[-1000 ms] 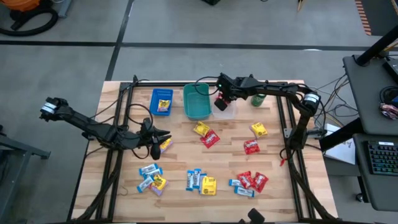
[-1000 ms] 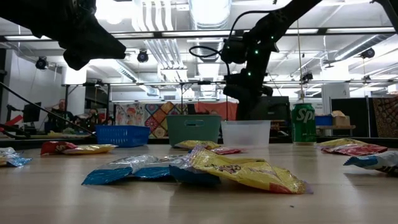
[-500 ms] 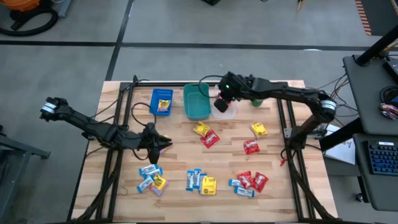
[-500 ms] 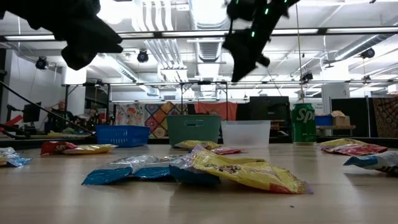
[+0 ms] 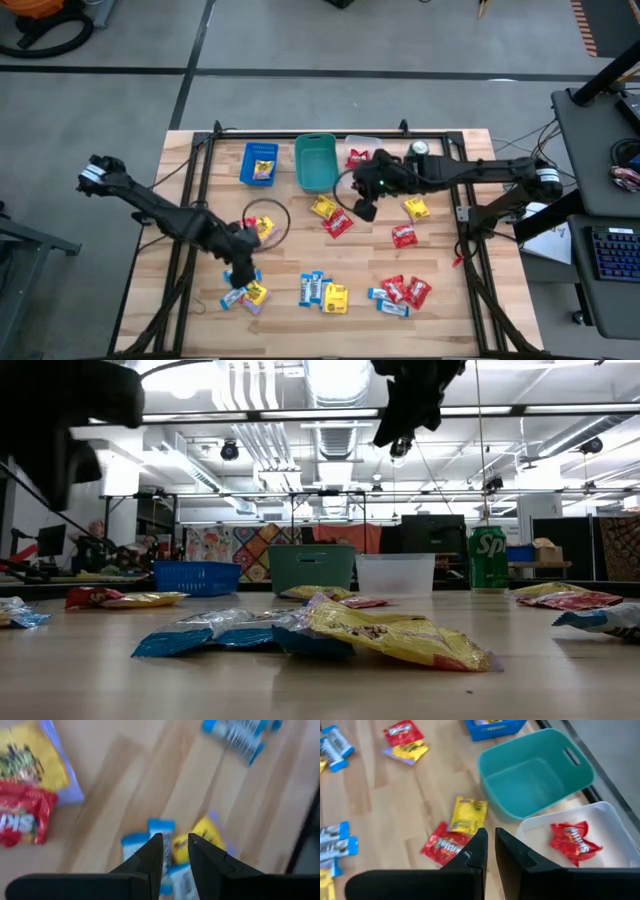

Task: Sort candy
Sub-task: Put the white chocolate bar into the green bin

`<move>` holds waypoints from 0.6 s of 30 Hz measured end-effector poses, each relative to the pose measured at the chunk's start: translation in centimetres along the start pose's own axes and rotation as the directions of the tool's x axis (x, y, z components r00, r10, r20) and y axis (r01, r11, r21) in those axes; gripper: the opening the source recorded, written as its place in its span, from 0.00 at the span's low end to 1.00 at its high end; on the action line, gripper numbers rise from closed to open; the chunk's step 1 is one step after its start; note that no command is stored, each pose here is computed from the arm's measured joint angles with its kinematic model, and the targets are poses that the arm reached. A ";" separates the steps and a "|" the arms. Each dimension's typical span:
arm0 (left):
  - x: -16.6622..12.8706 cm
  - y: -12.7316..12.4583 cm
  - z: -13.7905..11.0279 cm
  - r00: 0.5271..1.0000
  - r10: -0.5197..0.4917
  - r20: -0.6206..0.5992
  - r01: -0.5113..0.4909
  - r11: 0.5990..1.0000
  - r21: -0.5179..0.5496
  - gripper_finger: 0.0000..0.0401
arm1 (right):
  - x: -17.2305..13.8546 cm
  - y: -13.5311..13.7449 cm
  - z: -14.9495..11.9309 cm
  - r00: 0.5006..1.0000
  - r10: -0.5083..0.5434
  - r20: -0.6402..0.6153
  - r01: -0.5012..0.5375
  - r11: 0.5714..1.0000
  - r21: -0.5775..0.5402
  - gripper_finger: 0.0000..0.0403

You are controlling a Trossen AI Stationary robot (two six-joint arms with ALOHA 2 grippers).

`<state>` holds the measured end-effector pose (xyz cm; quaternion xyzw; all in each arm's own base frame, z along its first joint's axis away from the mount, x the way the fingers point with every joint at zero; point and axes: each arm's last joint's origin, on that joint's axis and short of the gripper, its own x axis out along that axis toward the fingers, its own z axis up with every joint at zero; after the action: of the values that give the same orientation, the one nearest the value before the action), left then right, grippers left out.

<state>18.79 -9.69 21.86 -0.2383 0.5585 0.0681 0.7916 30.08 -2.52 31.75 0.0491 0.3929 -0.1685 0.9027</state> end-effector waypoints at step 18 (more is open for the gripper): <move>4.7 -0.1 -4.3 0.942 0.295 -0.161 -0.275 0.952 0.134 0.38 | 0.1 1.4 -0.4 1.000 0.025 -0.018 -0.026 0.999 -0.037 0.07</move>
<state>16.90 -12.51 16.46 -0.1162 0.6589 0.1293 0.7319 30.37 -1.18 31.33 0.0389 0.4030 -0.1491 0.9021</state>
